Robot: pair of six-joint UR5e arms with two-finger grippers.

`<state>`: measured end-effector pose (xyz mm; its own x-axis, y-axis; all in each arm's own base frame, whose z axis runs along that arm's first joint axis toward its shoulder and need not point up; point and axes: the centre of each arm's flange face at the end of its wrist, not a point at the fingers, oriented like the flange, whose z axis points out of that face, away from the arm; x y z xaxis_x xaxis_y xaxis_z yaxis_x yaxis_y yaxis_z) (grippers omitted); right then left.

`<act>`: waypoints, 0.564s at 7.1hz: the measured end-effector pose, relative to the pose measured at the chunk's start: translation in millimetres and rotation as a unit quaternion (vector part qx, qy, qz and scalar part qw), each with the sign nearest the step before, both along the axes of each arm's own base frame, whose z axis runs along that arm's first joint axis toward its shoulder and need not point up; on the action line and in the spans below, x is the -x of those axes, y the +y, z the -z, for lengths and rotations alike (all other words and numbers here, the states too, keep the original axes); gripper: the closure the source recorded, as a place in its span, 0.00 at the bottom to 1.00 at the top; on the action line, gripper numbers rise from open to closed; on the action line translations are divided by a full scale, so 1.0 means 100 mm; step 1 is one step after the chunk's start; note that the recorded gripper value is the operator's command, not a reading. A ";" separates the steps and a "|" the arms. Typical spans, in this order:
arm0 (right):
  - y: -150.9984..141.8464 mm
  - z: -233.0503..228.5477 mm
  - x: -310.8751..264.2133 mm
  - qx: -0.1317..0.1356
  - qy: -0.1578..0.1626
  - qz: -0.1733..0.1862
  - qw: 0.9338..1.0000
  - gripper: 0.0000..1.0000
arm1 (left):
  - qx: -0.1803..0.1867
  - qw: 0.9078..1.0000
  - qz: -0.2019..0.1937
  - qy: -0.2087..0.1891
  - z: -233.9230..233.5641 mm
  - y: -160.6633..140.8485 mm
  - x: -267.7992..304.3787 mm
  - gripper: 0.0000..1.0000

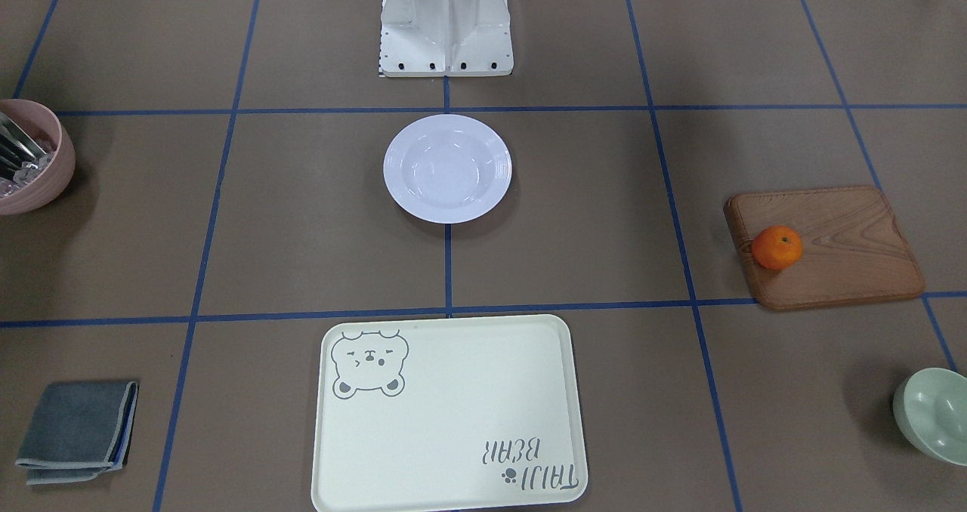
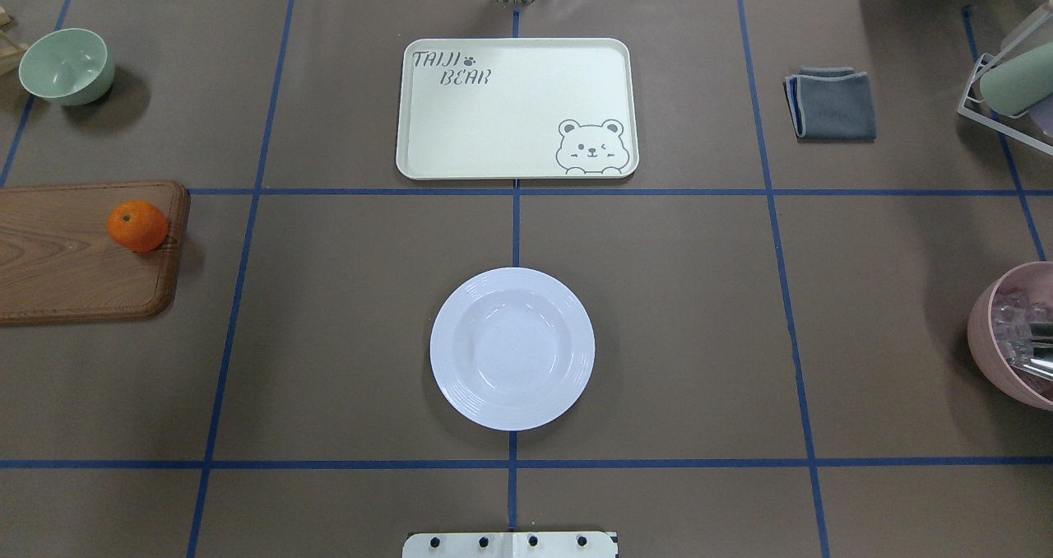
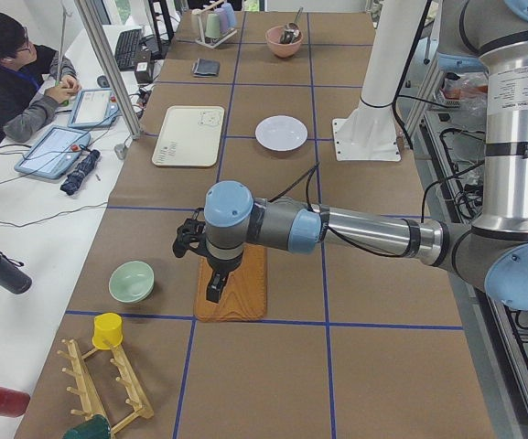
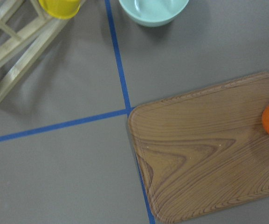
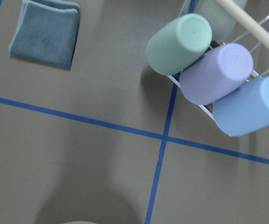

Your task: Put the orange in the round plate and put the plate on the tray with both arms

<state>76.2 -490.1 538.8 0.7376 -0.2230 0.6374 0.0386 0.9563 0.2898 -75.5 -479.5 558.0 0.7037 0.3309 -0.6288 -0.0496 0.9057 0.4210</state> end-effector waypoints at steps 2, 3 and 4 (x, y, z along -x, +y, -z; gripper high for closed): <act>-0.09 0.12 -0.03 -0.030 -0.004 -0.011 0.999 0.00 | -0.060 0.998 -0.001 0.001 0.13 -0.18 0.00 0.01; -0.10 0.12 -0.03 -0.040 -0.005 -0.013 0.999 0.00 | -0.069 0.998 -0.002 0.002 0.16 -0.23 0.00 0.01; -0.10 0.10 -0.03 -0.055 -0.006 -0.015 0.998 0.00 | -0.078 0.997 -0.002 0.002 0.23 -0.28 0.00 0.01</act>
